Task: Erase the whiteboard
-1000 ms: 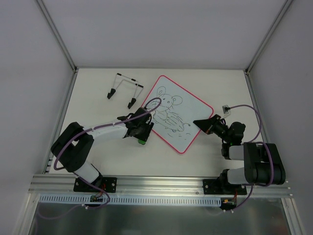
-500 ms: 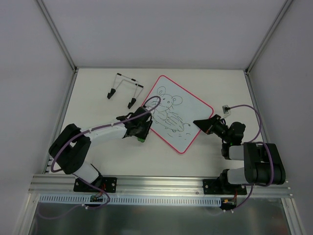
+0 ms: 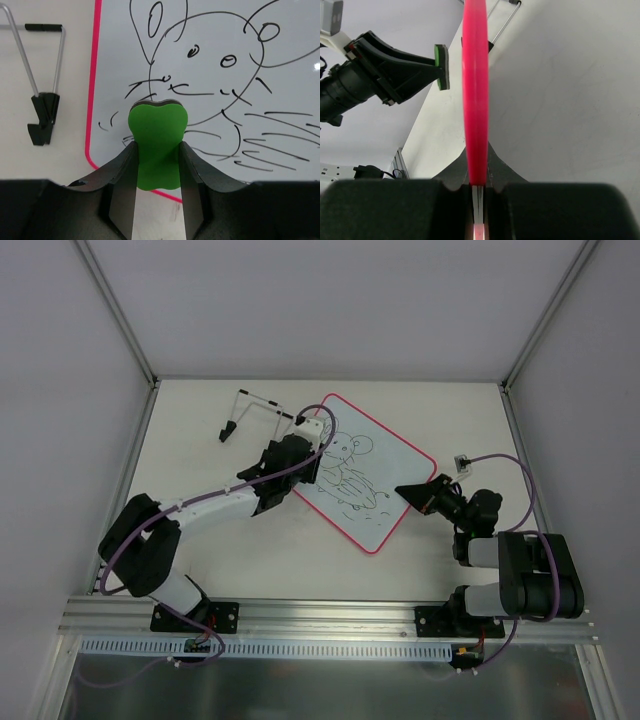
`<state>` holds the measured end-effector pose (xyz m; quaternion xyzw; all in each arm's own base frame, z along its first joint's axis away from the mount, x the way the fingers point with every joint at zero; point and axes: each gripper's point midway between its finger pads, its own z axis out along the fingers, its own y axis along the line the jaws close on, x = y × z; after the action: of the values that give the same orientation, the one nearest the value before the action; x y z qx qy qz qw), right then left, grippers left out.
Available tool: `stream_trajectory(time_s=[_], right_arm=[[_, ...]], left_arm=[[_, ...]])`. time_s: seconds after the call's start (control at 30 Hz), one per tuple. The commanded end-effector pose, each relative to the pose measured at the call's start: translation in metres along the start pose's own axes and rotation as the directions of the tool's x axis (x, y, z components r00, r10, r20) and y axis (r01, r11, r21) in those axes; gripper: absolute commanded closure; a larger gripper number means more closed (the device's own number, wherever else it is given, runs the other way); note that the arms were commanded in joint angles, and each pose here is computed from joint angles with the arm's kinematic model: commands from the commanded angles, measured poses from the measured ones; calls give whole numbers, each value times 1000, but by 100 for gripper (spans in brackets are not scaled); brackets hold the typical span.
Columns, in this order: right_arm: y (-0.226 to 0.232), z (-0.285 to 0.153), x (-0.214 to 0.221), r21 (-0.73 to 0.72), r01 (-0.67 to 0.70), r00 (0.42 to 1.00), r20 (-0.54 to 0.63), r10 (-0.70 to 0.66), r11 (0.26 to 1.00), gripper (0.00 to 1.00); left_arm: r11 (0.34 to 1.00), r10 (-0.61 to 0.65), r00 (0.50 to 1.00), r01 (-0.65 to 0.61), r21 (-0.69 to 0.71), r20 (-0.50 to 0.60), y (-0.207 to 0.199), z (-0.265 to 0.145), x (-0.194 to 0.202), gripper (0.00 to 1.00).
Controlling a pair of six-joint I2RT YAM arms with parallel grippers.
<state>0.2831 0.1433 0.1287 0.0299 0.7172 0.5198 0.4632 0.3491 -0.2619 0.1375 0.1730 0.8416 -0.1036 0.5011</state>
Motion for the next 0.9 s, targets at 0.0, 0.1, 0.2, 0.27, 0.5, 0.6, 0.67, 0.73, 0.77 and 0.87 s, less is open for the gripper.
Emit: stream_trajectory(time_s=[0.0,0.1,0.2,0.27,0.5,0.6,0.67,0.73,0.77,0.87], right_arm=[[32,-1,-29,-111,268,959,128,-254,957,100],[37,-2,-30,-124,275,957,132,-259,953,100],[42,-3,-31,-136,287,953,136,-269,948,100],[43,-4,-30,-139,284,954,134,-266,949,100],[47,-3,-30,-159,293,953,126,-275,943,100],[47,-2,-28,-160,296,953,122,-279,942,100],[47,-2,-28,-159,297,952,120,-280,942,100],[46,-2,-27,-156,298,952,117,-282,942,100],[46,-2,-27,-153,302,951,115,-287,941,100],[45,-2,-26,-141,314,947,110,-301,939,100]], left_arm=[[999,40,991,-38,-16,130,-2,25,-27,100],[999,41,985,-36,-33,169,3,39,-35,100],[999,12,987,-7,-36,159,7,59,-28,100],[1000,-13,986,13,-1,166,4,64,-30,100],[984,-43,990,18,177,135,-37,65,-21,100],[974,-12,992,-16,227,122,-58,61,-14,100],[961,20,995,-45,272,95,-82,54,-5,100],[956,47,996,-68,285,80,-97,52,-1,100],[947,80,994,-98,306,72,-116,46,5,100],[929,171,985,-165,330,10,-145,42,20,100]])
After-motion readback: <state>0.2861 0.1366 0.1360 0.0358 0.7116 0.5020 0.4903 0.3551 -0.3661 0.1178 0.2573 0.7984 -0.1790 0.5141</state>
